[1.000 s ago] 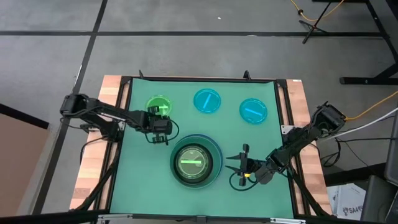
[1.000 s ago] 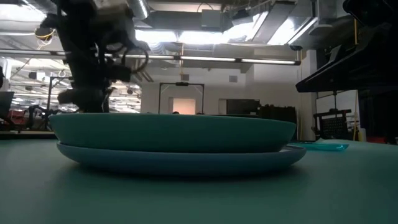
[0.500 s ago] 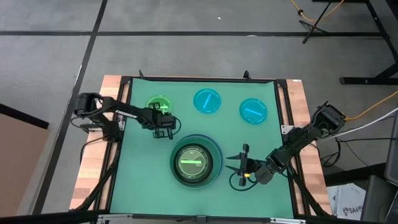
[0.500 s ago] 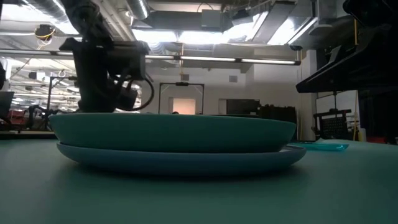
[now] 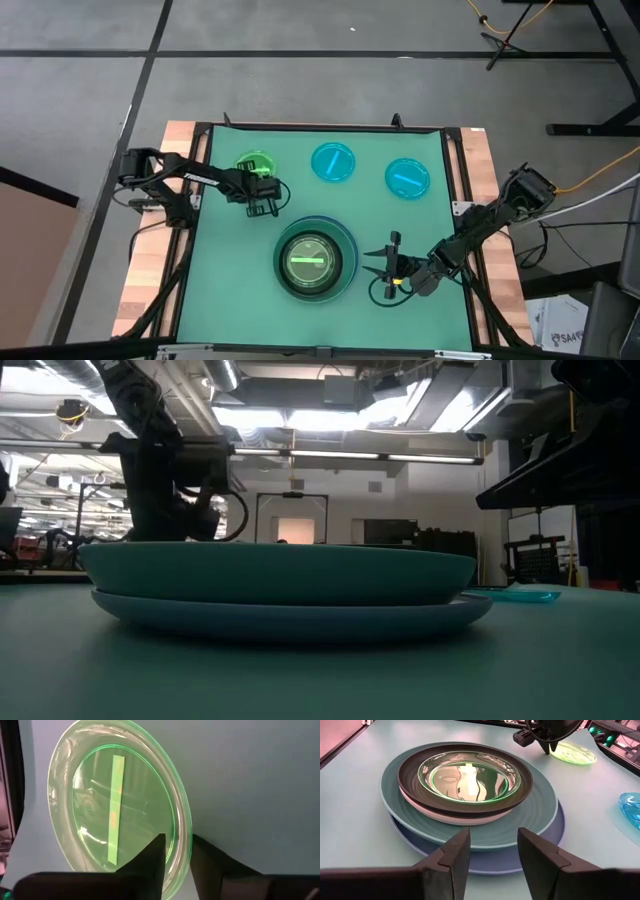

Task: Stack plastic plates
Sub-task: Stack the green plate on the green plate

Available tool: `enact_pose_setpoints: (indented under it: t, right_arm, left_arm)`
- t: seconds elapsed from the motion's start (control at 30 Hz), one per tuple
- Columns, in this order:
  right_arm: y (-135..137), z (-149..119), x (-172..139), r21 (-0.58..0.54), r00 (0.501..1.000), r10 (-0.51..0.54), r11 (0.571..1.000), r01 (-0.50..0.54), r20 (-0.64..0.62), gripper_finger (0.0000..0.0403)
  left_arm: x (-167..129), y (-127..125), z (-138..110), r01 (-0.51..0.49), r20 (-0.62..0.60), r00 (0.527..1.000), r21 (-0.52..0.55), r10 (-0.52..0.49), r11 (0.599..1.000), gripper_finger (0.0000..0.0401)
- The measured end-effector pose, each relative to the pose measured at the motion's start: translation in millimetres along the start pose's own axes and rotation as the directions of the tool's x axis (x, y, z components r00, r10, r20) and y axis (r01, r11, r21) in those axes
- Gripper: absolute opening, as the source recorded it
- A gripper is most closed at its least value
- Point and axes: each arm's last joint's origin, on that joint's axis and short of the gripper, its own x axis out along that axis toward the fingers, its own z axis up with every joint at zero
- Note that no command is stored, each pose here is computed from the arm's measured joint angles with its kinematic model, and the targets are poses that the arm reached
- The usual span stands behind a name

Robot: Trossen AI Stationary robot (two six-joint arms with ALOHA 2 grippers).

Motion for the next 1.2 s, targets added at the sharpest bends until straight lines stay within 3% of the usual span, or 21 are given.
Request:
enact_pose_setpoints:
  t: [0.3, 0.53, 0.93, 1.2]
  right_arm:
    - [-0.3, 0.1, 0.0, 0.000, 1.000, -0.009, 1.000, 0.009, 0.003, 0.0156]
    - [-0.2, 0.0, 0.0, 0.000, 1.000, -0.008, 1.000, 0.008, 0.002, 0.0156]
    - [-0.6, -1.0, 0.0, -0.010, 1.000, -0.011, 1.000, 0.011, -0.007, 0.0156]
    - [-0.6, -1.2, 0.0, -0.007, 1.000, -0.011, 1.000, 0.011, -0.008, 0.0156]
  left_arm:
    - [2.2, -0.9, -0.9, 0.021, 0.004, 1.000, 0.026, -0.021, 0.999, 0.0011]
    - [-9.7, -4.6, -2.7, 0.005, 0.056, 0.998, 0.035, -0.007, 0.999, 0.0002]
    - [-73.5, -8.6, 12.2, 0.008, 0.237, 0.971, 0.046, -0.018, 0.999, 0.0001]
    - [-133.7, -26.5, 29.6, 0.030, 0.413, 0.908, 0.100, -0.069, 0.995, 0.0000]
